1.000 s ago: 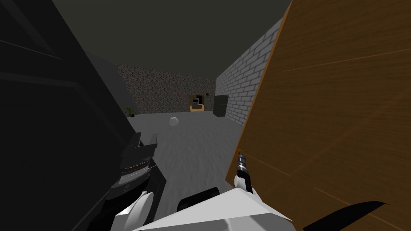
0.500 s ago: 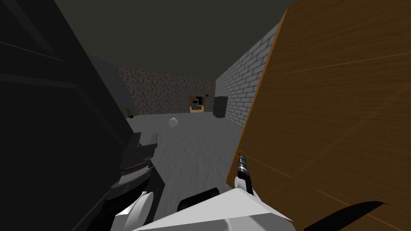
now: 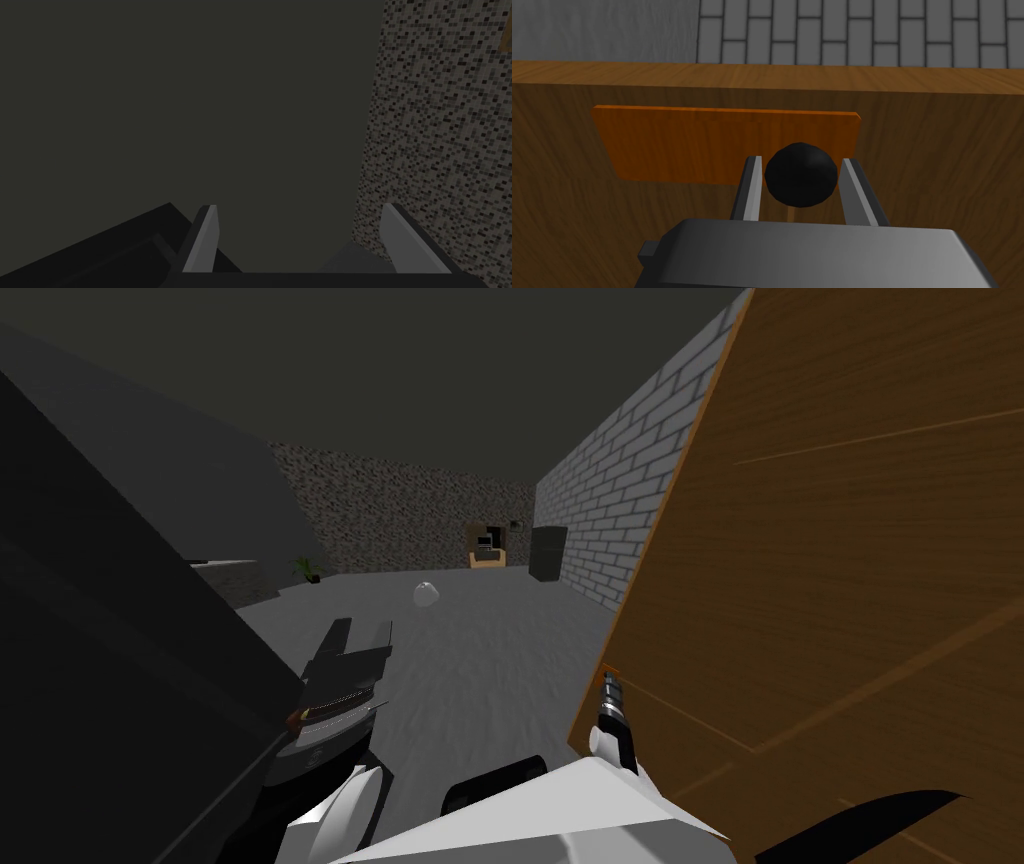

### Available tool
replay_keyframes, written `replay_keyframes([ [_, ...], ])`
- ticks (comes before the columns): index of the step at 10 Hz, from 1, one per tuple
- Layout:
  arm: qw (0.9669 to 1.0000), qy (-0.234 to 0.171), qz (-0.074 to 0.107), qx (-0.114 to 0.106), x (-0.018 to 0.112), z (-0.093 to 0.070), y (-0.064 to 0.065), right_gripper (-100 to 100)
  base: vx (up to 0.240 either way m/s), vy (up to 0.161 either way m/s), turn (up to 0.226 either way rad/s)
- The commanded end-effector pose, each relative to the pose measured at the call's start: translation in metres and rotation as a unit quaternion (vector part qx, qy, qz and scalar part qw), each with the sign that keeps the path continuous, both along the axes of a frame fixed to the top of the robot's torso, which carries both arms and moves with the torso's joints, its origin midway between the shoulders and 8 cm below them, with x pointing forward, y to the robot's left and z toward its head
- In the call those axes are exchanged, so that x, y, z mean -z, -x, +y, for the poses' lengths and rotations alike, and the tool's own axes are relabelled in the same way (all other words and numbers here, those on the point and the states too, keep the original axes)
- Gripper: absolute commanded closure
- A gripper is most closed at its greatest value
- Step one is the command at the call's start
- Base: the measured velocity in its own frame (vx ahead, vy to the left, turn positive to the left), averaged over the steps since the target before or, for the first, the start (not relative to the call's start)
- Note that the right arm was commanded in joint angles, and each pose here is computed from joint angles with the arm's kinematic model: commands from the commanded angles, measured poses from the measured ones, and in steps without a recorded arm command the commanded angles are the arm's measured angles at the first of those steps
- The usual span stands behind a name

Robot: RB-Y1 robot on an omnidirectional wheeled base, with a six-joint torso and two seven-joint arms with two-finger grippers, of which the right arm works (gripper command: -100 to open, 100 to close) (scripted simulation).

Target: Push the door open

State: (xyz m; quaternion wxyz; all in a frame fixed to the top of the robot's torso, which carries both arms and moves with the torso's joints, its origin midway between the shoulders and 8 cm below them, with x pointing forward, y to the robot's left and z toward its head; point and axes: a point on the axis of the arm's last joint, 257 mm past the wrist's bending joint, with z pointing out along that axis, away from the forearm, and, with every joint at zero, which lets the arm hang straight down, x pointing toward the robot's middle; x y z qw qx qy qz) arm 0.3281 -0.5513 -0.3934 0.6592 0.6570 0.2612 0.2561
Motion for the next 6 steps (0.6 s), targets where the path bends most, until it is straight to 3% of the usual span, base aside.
replay_keyframes([
  [1,0.9999,0.003,-0.002,0.016,-0.004,-0.011,0.01,100,0.208,-0.083,-0.046],
  [5,0.999,-0.003,-0.003,0.046,-0.002,-0.025,0.026,100,0.195,-0.08,-0.041],
  [6,0.9992,-0.004,-0.001,0.04,-0.001,-0.021,0.023,100,0.076,-0.027,-0.018],
])
